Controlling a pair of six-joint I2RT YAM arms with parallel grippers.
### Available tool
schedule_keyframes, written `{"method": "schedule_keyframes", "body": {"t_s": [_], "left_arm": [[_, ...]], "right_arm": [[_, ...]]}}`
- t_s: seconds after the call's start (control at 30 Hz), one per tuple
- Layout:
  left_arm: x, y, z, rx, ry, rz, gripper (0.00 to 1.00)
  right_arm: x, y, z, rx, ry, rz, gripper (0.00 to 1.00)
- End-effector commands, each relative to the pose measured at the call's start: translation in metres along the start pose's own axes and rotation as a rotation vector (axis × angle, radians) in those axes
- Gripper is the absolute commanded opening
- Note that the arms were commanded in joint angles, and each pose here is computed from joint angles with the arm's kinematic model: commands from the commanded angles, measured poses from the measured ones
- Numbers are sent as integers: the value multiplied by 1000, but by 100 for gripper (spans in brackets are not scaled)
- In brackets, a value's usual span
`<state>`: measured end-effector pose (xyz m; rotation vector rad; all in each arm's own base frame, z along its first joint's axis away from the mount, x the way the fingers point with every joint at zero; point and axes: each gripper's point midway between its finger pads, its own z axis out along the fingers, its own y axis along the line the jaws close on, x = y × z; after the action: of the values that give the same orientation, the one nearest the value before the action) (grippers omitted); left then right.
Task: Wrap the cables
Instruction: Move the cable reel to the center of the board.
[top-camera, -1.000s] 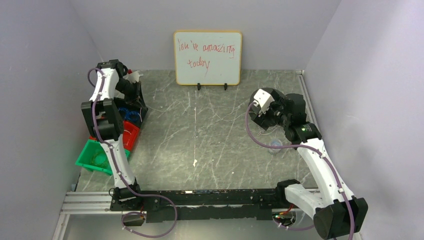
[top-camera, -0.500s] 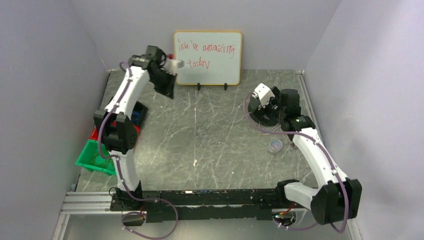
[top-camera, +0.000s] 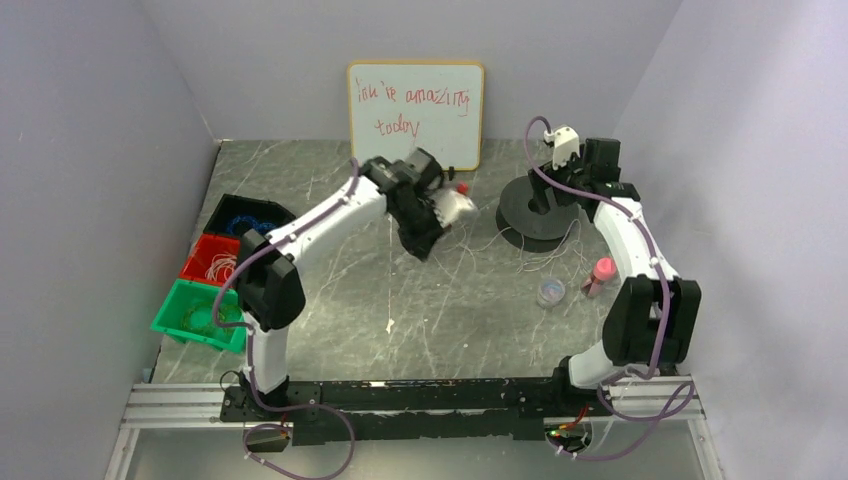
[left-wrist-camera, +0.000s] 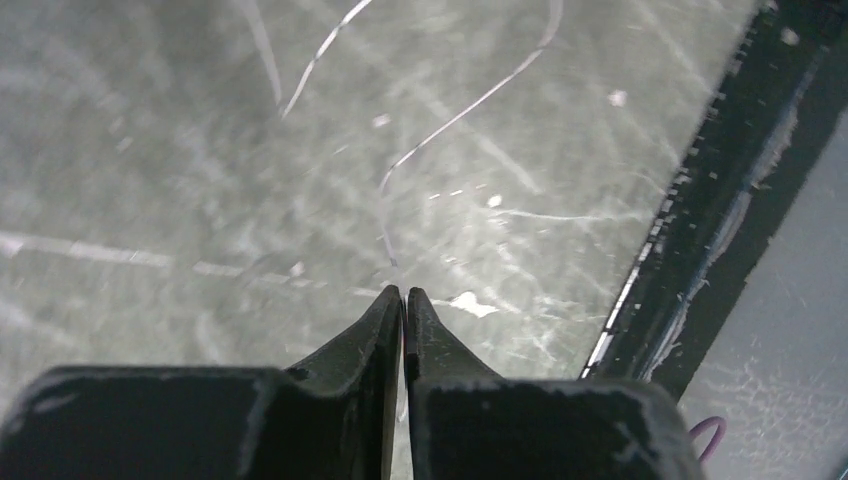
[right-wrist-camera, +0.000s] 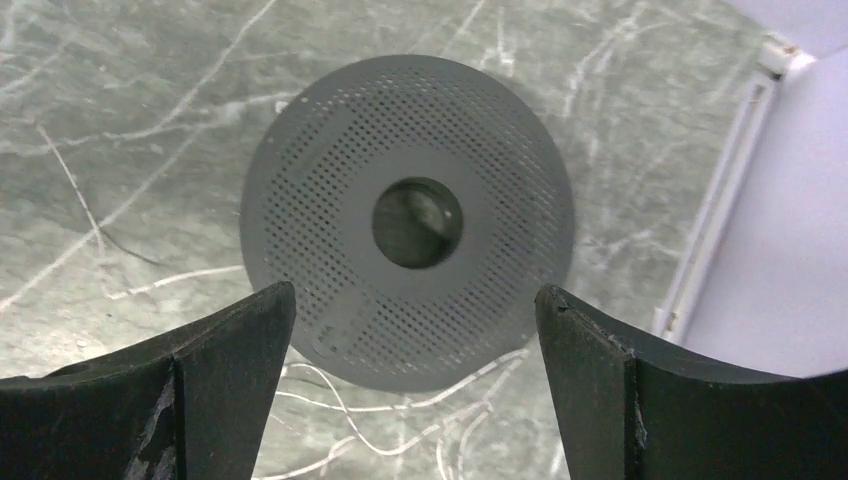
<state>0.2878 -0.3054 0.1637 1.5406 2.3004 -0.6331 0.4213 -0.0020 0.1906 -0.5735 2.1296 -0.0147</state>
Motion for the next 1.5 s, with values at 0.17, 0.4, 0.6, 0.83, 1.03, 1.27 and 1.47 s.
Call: {"method": "schedule_keyframes", "body": {"t_s": [0.17,0.4,0.6,0.83,1.03,1.27,1.47], "left_arm": [[-14,-78,34,87,32,246,47],[-34,-52,12,-15,-69,198,75],[-39,41,-54,-199,-280,-74,88],[19,124,-93,-322,-334,-346,88],[53,140,-109,-384,-341,-417,88],[73,148,-127,-480,-333,-465,90],[101,163,-130,-509,-304,-571,91]], "right_arm": [[-6,26,44,-139,22,162,91],[11,41,69,-186,70,204,89],[12,47,82,-219,81,246,89],[18,72,106,-341,150,311,88],[17,102,115,-387,189,305,87],[4,156,109,-556,181,233,86],[-19,232,103,-755,177,142,85]]}}
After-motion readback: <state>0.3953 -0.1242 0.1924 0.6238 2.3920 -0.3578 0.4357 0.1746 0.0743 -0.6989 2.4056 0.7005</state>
